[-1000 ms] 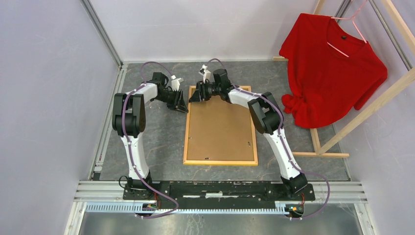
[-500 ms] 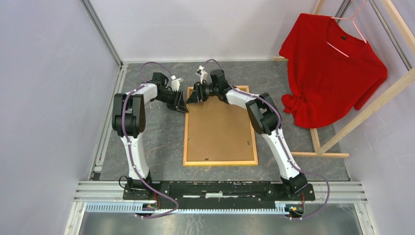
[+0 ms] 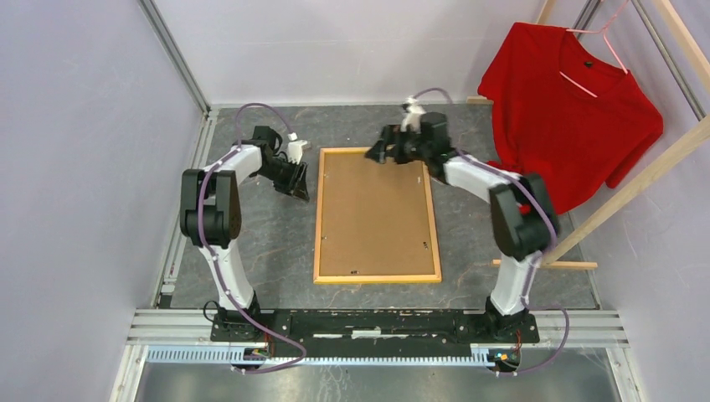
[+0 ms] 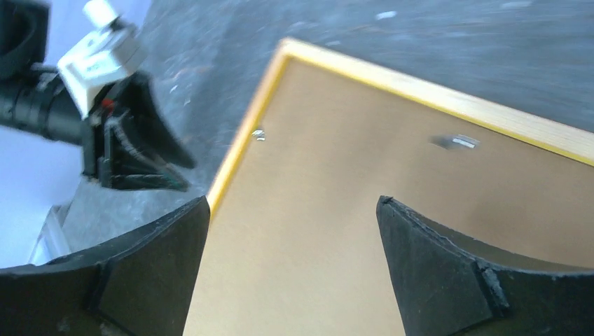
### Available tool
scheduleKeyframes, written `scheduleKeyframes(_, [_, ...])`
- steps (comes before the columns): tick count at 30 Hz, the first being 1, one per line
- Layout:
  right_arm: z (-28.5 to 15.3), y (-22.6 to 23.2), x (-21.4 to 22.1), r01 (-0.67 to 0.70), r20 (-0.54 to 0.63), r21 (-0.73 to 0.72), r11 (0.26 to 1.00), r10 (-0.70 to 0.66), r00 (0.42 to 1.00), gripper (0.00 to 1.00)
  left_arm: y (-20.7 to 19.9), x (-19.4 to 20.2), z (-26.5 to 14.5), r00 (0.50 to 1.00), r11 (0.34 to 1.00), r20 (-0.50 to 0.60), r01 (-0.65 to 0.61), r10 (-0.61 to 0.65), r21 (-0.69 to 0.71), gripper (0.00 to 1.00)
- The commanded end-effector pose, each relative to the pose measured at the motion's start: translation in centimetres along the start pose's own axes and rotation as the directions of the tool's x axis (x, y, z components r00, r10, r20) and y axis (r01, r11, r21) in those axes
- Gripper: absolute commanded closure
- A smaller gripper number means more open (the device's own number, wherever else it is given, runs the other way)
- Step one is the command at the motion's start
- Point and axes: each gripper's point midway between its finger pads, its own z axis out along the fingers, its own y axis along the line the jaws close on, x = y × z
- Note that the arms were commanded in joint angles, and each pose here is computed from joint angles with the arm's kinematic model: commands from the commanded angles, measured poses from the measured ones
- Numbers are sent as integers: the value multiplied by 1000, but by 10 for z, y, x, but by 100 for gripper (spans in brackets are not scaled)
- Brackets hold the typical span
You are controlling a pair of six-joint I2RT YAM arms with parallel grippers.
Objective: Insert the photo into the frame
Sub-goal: Install the photo frame at the center of the board, then adjust the photo frame at the center of the board.
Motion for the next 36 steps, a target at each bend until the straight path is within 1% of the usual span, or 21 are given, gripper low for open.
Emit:
scheduleKeyframes(1, [-84, -52, -26, -91, 206, 286, 954, 32, 978, 3, -2, 24, -18, 986, 983, -71, -155, 149, -95, 52])
scheduleKeyframes(3, [-111, -80, 2, -163, 216, 365, 916, 87, 973, 2, -9, 39, -12, 978, 976, -107, -190, 179, -110, 52])
scheduleKeyframes(5, [-126, -99, 23, -220, 220, 391, 894, 141, 965, 2, -17, 55, -6, 966, 965, -151, -231, 211, -126, 52])
scheduleKeyframes(6, [-129, -104, 30, -237, 217, 390, 890, 161, 963, 2, -22, 58, -4, 959, 959, -160, -254, 232, -129, 52])
scheduleKeyframes(8, [-129, -111, 49, -253, 188, 393, 884, 192, 963, 2, -28, 71, 0, 945, 948, -203, -287, 256, -138, 52])
scheduleKeyframes(12, [-117, -115, 61, -280, 161, 355, 892, 236, 958, 2, -39, 86, 5, 920, 928, -251, -343, 301, -143, 52])
scheduleKeyframes(14, [-106, -115, 60, -291, 149, 328, 899, 255, 955, 2, -44, 93, 9, 908, 921, -275, -364, 317, -138, 52])
scheduleKeyframes(17, [-87, -117, 58, -255, 106, 355, 900, 233, 967, 2, -54, 101, 15, 887, 906, -302, -402, 350, -130, 52])
scheduleKeyframes(22, [-30, -96, 36, -226, 54, 266, 937, 220, 974, 2, -85, 105, 31, 856, 888, -313, -454, 411, -78, 52])
scheduleKeyframes(25, [16, -75, 28, -194, -8, 199, 961, 200, 980, 2, -112, 113, 47, 810, 859, -343, -511, 476, -13, 50])
scheduleKeyframes(27, [44, -64, 35, -177, -69, 165, 970, 190, 979, 2, -129, 118, 57, 772, 833, -359, -552, 525, 30, 49])
scheduleKeyframes(28, [57, -56, 30, -164, -81, 143, 976, 177, 981, 2, -137, 123, 63, 751, 819, -371, -571, 547, 53, 49])
scheduleKeyframes(30, [76, -48, 35, -169, -109, 110, 980, 181, 978, 2, -151, 130, 71, 708, 789, -388, -608, 590, 91, 47])
scheduleKeyframes(33, [86, -48, 29, -167, -101, 91, 982, 176, 979, 2, -169, 137, 77, 662, 756, -396, -637, 636, 150, 42])
scheduleKeyframes(35, [79, -53, 10, -141, -67, 110, 984, 149, 987, 2, -173, 137, 74, 649, 745, -396, -646, 650, 164, 35])
scheduleKeyframes(36, [71, -57, -6, -131, -31, 123, 984, 136, 990, 2, -174, 137, 70, 642, 737, -393, -655, 659, 167, 33])
